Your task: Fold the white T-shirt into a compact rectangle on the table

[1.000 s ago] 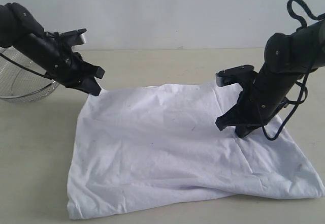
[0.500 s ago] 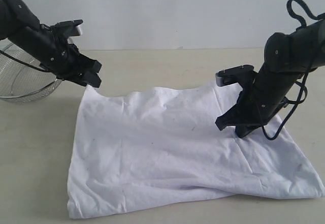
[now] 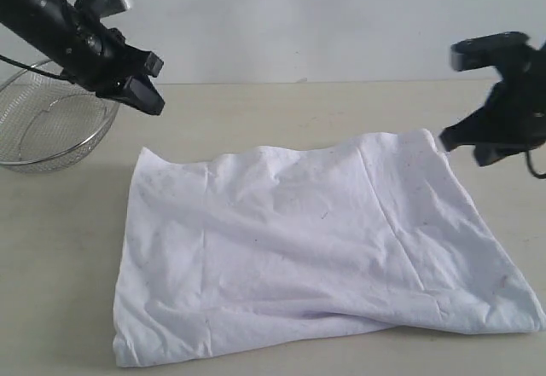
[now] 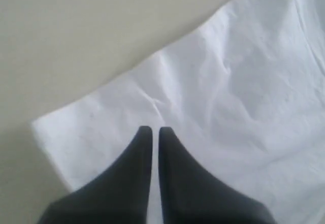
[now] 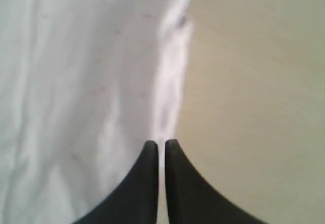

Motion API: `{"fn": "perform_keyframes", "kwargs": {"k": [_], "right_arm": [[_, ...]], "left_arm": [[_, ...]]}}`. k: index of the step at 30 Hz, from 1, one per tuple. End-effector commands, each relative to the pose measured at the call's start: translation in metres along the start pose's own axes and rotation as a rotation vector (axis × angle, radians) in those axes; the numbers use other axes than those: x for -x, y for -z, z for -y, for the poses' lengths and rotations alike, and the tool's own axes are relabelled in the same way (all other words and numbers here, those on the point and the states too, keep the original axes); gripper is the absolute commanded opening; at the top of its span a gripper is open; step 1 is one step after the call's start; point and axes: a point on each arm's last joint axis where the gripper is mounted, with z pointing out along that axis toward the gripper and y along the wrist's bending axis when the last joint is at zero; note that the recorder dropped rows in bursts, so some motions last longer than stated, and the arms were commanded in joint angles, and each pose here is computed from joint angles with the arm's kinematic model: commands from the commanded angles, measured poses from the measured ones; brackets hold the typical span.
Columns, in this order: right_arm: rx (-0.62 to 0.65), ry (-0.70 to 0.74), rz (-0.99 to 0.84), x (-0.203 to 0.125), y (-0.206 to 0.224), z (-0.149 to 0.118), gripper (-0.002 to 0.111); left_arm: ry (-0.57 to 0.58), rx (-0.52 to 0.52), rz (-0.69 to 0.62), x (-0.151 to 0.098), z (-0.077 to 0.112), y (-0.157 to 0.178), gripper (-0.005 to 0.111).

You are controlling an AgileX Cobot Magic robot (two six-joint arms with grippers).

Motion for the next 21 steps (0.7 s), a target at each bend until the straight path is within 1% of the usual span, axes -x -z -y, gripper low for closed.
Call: {"fn": "perform_keyframes", "kwargs": {"k": [1, 2, 3, 4, 5, 7, 9, 11, 13, 15, 17, 19, 21], "right_arm": [[0.019, -0.122, -0.040, -0.026, 0.008, 0.065, 0.000], [0.116, -0.163, -0.009, -0.032, 0.006, 0.076, 0.000], [0.204, -0.176, 0.023, -0.034, 0.004, 0.081, 0.000], [0.323, -0.176, 0.078, -0.036, 0.000, 0.084, 0.000], [0.383, -0.184, 0.102, -0.037, -0.002, 0.086, 0.000], [0.437, -0.203, 0.111, -0.039, -0.009, 0.089, 0.000], [0.481, -0.204, 0.068, -0.044, -0.017, 0.087, 0.000], [0.583, -0.197, 0.012, -0.048, -0.019, 0.078, 0.000], [0.671, -0.142, -0.026, -0.049, -0.017, 0.066, 0.000], [0.699, -0.108, -0.046, -0.044, -0.017, 0.052, 0.000], [0.695, -0.100, -0.083, -0.039, -0.020, 0.038, 0.000], [0.664, -0.045, -0.146, -0.037, -0.025, 0.020, 0.000], [0.587, -0.006, -0.214, -0.038, -0.033, 0.003, 0.000]], "left_arm": [[-0.058, -0.161, -0.066, -0.019, 0.032, -0.028, 0.005], [-0.066, -0.180, -0.085, -0.026, 0.043, -0.040, 0.005], [-0.071, -0.178, -0.100, -0.033, 0.051, -0.050, 0.005], [-0.073, -0.183, -0.133, -0.043, 0.061, -0.062, 0.005], [-0.071, -0.189, -0.155, -0.050, 0.066, -0.068, 0.005], [-0.068, -0.213, -0.209, -0.065, 0.077, -0.080, 0.005], [-0.068, -0.247, -0.246, -0.079, 0.087, -0.088, 0.005], [-0.073, -0.298, -0.258, -0.092, 0.094, -0.093, 0.005], [-0.063, -0.362, -0.249, -0.102, 0.105, -0.094, 0.005], [-0.055, -0.385, -0.252, -0.112, 0.112, -0.092, 0.005], [-0.047, -0.387, -0.278, -0.124, 0.116, -0.089, 0.005], [-0.042, -0.372, -0.292, -0.137, 0.117, -0.083, 0.005], [-0.041, -0.354, -0.286, -0.147, 0.119, -0.074, 0.005]]}}
